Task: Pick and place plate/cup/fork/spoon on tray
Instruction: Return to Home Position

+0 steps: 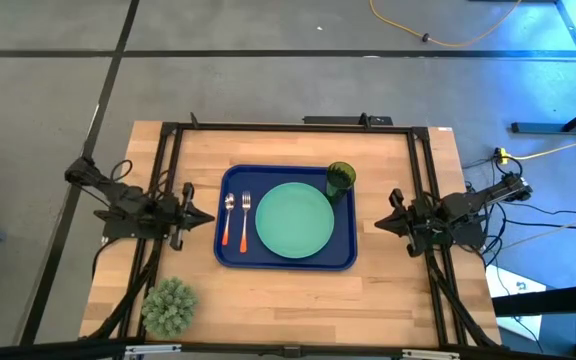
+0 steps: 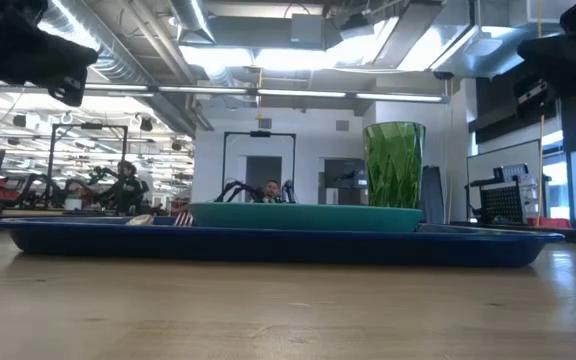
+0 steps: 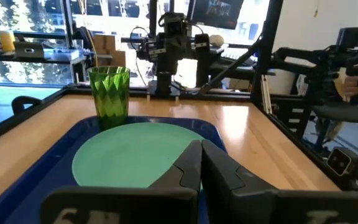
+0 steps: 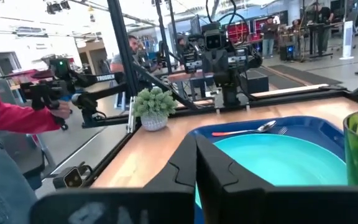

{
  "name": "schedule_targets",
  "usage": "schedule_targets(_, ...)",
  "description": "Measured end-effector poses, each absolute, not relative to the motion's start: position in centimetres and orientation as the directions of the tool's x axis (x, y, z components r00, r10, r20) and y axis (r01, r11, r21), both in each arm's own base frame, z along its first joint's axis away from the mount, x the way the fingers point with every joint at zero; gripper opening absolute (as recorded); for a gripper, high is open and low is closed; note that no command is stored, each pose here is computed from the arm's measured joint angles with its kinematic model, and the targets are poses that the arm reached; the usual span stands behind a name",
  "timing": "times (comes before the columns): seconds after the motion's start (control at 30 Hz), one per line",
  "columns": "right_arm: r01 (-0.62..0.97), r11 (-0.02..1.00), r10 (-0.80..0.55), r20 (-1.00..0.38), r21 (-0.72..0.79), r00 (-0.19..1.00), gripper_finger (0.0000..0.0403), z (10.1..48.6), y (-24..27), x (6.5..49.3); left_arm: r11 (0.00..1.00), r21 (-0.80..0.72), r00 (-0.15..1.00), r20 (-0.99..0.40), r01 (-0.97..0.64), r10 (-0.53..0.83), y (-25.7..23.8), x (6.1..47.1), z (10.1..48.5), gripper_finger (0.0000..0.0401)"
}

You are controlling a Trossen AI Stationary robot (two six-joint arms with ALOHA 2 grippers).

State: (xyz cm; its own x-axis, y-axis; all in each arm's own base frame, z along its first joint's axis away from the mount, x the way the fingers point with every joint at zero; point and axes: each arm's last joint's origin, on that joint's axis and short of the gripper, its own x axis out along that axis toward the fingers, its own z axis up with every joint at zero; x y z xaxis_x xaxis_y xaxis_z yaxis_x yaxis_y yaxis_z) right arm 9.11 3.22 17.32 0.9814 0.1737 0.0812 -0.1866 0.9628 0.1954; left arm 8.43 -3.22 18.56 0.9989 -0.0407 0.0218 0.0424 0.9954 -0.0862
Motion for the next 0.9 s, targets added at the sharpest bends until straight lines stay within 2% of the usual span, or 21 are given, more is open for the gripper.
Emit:
schedule_targets(0.63,-0.282,0.948,0.277,0.051,0.151,0.959,0.0003,17.0,3.5,9.1,0.987,-0.1,0.99,0.063,0.129,-0.123,-3.7,8.8,17.2,0.0)
schedule_targets(0.9,-0.285,0.959,0.284,0.049,-0.004,0.957,0.0008,17.0,3.5,9.1,0.991,-0.103,0.995,0.063,0.086,-0.08,-3.6,8.8,17.2,0.0)
